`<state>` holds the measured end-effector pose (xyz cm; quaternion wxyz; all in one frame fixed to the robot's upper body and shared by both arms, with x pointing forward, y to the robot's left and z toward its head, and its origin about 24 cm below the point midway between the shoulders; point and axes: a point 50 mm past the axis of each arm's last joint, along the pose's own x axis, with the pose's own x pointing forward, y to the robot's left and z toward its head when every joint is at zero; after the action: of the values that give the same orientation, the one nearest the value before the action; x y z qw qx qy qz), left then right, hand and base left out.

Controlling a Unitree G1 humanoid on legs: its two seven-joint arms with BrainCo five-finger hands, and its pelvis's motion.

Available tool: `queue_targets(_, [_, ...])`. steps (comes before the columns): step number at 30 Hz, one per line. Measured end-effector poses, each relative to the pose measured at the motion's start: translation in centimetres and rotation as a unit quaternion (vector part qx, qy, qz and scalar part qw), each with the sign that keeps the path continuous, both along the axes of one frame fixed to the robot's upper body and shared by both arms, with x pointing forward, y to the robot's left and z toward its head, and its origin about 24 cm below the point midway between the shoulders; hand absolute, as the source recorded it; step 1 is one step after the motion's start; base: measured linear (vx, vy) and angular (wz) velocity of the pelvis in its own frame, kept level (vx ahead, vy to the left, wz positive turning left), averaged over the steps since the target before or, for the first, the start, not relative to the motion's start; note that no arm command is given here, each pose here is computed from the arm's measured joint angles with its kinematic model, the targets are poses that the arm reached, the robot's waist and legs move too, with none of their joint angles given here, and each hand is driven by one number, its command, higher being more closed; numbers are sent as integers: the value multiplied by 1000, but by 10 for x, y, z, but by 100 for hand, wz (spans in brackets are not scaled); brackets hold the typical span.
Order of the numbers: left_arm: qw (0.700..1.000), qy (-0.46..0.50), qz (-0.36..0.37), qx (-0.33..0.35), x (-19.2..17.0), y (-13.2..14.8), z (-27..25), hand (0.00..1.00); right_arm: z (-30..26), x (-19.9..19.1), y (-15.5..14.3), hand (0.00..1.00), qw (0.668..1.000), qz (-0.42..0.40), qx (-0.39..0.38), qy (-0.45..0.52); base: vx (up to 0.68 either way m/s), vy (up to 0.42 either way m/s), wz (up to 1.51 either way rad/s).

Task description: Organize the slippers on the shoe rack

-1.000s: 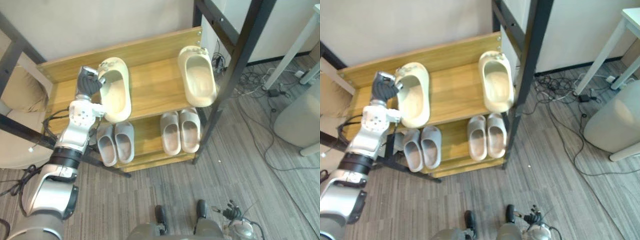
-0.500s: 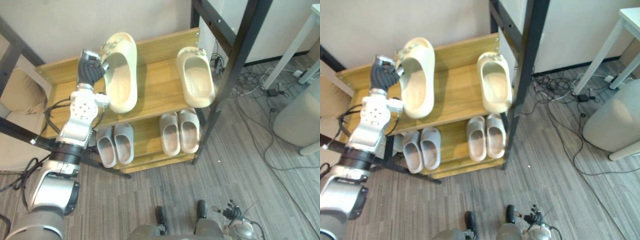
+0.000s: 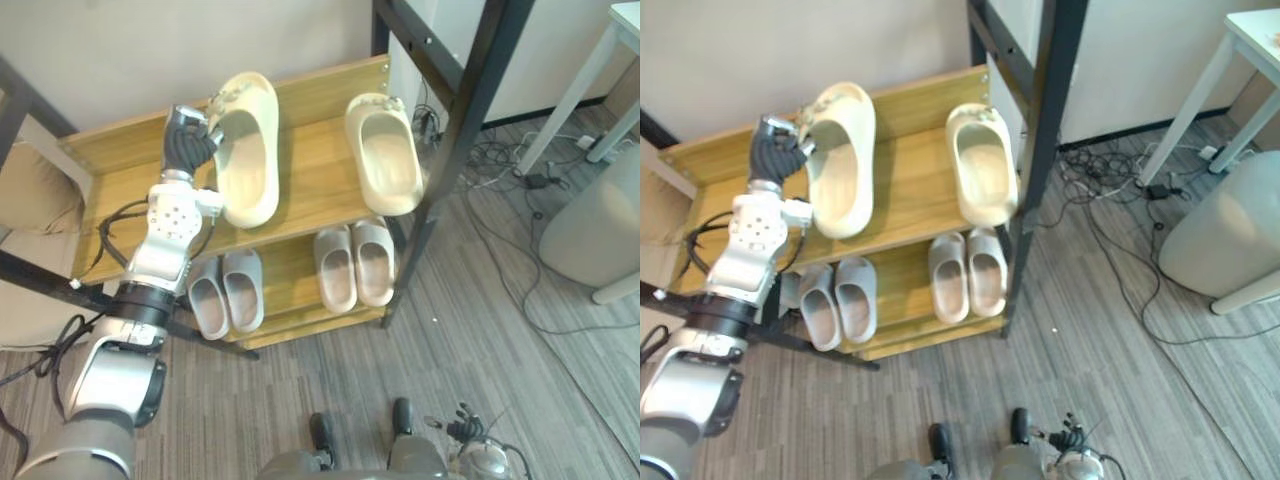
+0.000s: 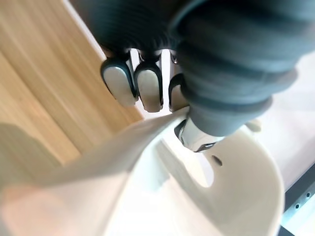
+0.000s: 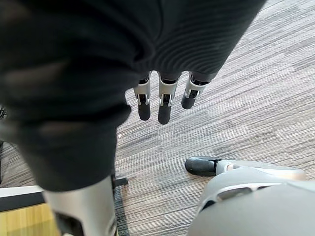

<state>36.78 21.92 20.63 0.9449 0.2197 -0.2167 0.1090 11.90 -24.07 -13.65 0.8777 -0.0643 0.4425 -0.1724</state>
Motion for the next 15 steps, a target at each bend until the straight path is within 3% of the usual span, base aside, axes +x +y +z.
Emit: queue_targets(15, [1000, -1, 13, -6, 1, 2, -2, 100, 1, -4, -7, 0, 1000, -22, -3, 0, -12, -4, -3])
